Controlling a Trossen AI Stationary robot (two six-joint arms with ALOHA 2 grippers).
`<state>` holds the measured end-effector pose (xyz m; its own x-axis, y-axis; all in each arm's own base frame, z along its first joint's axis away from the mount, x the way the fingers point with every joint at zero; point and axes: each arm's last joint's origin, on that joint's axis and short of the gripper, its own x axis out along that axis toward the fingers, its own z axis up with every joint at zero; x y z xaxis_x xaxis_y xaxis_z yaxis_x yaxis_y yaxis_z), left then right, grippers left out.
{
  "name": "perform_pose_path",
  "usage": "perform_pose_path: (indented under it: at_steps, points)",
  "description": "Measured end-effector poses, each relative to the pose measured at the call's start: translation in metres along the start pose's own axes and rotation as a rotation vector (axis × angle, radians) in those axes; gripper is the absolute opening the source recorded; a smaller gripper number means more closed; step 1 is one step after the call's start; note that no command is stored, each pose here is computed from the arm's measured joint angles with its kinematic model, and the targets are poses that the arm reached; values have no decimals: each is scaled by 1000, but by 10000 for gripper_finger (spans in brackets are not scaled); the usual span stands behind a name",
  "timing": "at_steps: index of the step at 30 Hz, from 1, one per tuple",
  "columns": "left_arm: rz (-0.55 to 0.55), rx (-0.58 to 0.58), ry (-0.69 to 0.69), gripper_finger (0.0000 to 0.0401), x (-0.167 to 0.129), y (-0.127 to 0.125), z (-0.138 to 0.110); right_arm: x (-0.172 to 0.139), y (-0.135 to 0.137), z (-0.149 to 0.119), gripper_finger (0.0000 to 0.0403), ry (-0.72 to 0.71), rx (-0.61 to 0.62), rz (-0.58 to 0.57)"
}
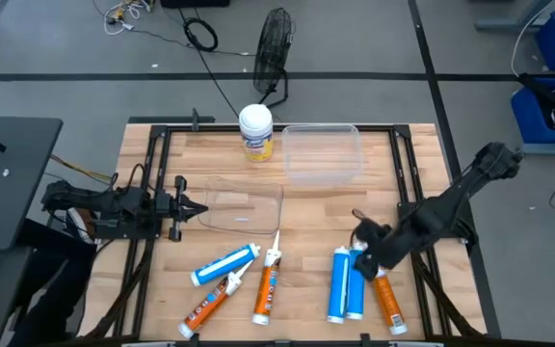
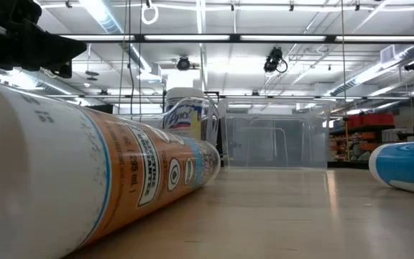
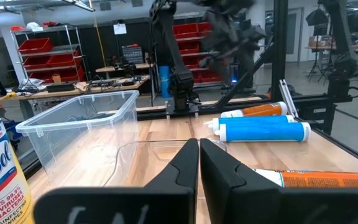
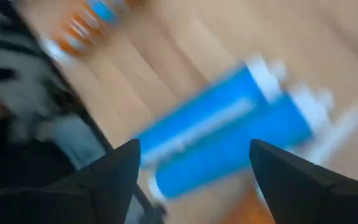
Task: Pick & place silicon tubes, Sealant and Lysol wipes
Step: Put the right orange sealant into the left transparent bin
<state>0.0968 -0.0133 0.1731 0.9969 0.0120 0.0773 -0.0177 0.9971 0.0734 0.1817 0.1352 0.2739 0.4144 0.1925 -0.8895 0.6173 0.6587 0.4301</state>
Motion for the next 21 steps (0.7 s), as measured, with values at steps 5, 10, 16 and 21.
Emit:
perform_pose_path:
  at_steps: [5, 10, 16, 21]
  points:
    - [0, -1, 0, 18, 0, 0, 0, 17, 19, -25, 309, 174, 97, -221]
    - [0, 0, -1, 18, 0, 0, 0, 42, 29, -55, 308, 205, 135, -305]
    - [1, -9, -15, 19, 0, 0, 1, 68, 28, -82, 306, 197, 202, -422]
    - [1, -35, -21, 19, 0, 0, 2, 85, 27, -95, 306, 216, 236, -489]
